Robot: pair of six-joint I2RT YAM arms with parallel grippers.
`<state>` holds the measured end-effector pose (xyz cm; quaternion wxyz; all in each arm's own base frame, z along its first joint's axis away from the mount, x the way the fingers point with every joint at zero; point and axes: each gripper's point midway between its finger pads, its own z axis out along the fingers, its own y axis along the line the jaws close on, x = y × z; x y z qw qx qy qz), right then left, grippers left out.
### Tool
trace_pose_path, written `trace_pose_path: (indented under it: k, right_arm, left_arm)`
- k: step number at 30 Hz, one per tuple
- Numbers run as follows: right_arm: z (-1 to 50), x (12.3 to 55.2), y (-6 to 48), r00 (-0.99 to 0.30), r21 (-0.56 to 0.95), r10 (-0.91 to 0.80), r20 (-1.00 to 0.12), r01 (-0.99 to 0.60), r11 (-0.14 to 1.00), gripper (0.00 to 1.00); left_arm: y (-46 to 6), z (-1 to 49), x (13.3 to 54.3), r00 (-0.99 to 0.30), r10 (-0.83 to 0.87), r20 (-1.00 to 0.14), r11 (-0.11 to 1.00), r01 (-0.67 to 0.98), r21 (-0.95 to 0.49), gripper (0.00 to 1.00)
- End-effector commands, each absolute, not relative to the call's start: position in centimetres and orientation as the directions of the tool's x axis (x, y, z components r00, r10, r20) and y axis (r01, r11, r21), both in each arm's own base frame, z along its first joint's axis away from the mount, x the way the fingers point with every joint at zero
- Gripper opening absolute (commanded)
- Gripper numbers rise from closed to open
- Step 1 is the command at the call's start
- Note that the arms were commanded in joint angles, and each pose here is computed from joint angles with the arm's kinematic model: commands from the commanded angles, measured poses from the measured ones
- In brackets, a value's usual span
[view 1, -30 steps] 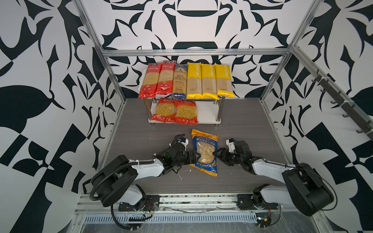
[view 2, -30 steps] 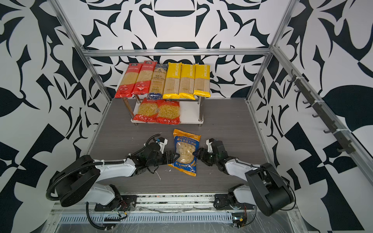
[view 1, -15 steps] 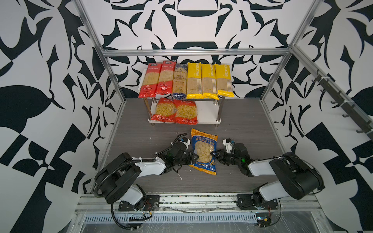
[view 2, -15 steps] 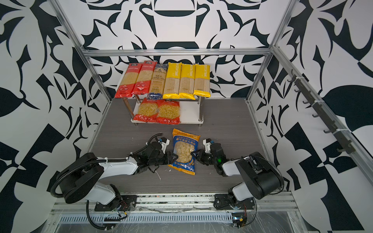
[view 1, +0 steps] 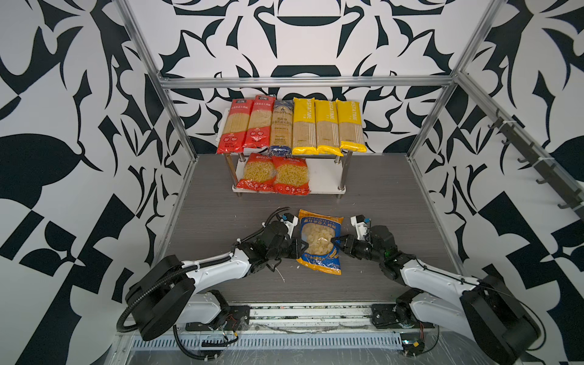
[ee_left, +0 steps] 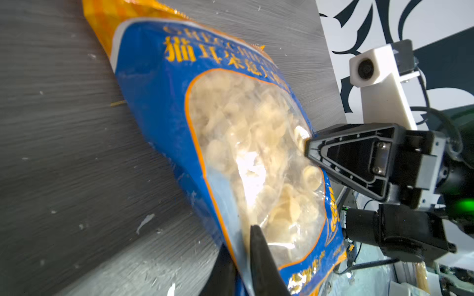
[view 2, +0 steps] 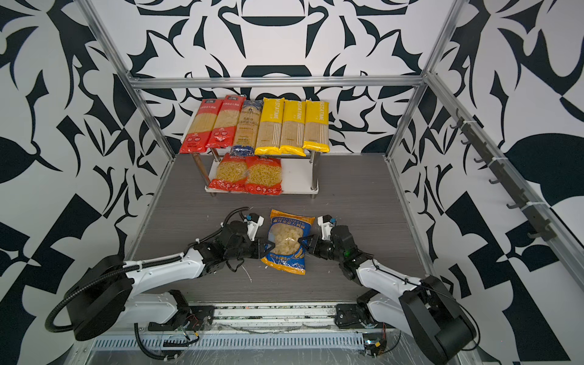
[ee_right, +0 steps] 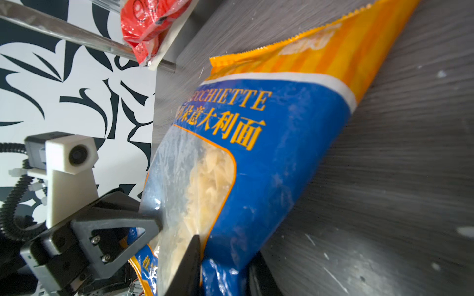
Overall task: Arrange pasta packages on shelves
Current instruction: Pick up the pasta bag from the center of the table.
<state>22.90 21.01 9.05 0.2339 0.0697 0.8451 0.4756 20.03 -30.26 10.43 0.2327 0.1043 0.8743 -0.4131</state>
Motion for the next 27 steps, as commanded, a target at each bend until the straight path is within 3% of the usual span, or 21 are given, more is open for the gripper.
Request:
trace_pose_path:
  k: [1,6,27]
  right_arm:
    - [12.9,24.2,21.6,-0.834,0.827,0.336,-0.438,-0.227,0.514,0.0]
    - [14.6,23.8,21.7,-0.819,0.835,0.345,-0.459,-0.265,0.482,0.0]
    - [22.9,24.7,21.1,-0.641,0.787,0.461,-0.614,-0.459,0.411,0.0]
  left_arm:
    - [-30.9,13.7,20.5,-0.825,-0.011,-0.566,0.597,0.448,-0.665,0.08]
    - [-31.2,15.6,20.2,-0.81,-0.015,-0.586,0.558,0.48,-0.677,0.0]
    - [-32.7,21.7,19.1,-0.615,0.094,-0.783,0.473,0.72,-0.508,0.0]
